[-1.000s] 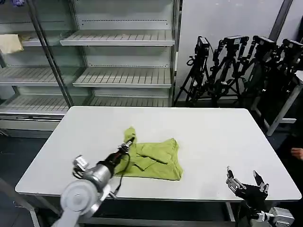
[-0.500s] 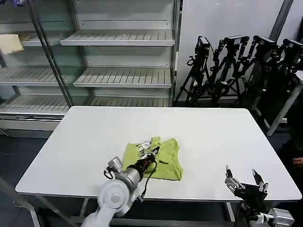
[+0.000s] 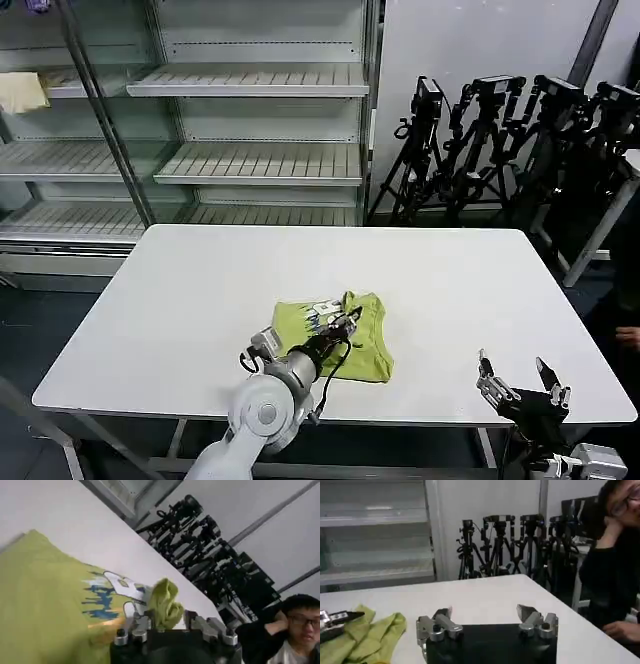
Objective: Fold and organize the clothes.
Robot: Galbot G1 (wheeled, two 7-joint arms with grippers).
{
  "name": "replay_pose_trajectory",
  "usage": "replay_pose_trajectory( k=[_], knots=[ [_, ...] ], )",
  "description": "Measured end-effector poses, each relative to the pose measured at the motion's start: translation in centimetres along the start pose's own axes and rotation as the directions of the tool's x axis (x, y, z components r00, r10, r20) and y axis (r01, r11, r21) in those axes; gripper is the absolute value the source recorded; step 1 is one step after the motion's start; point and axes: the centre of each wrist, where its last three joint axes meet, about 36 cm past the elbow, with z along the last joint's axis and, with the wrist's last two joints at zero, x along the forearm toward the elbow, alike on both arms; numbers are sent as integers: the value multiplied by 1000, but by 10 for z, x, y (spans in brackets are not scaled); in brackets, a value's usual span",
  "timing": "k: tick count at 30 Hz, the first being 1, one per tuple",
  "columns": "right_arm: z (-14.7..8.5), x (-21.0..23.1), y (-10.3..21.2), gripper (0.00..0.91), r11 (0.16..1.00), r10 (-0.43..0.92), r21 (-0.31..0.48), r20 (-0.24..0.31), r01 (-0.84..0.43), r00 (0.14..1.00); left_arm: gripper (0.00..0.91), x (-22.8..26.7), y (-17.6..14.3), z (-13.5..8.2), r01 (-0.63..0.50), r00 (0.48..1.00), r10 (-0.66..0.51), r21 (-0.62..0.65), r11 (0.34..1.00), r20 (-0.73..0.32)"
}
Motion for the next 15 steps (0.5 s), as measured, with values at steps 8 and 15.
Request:
replay_pose_trajectory(
  k=[8, 15],
  knots=[
    [4, -6, 3, 907, 1000, -14, -7, -3, 14, 1000, 907, 32, 0, -12, -29, 999, 28, 4, 1000, 41],
    [9, -16, 8, 907, 1000, -25, -12, -6, 25, 1000, 907, 64, 25, -28, 54, 996, -50, -53, 997, 71]
  ],
)
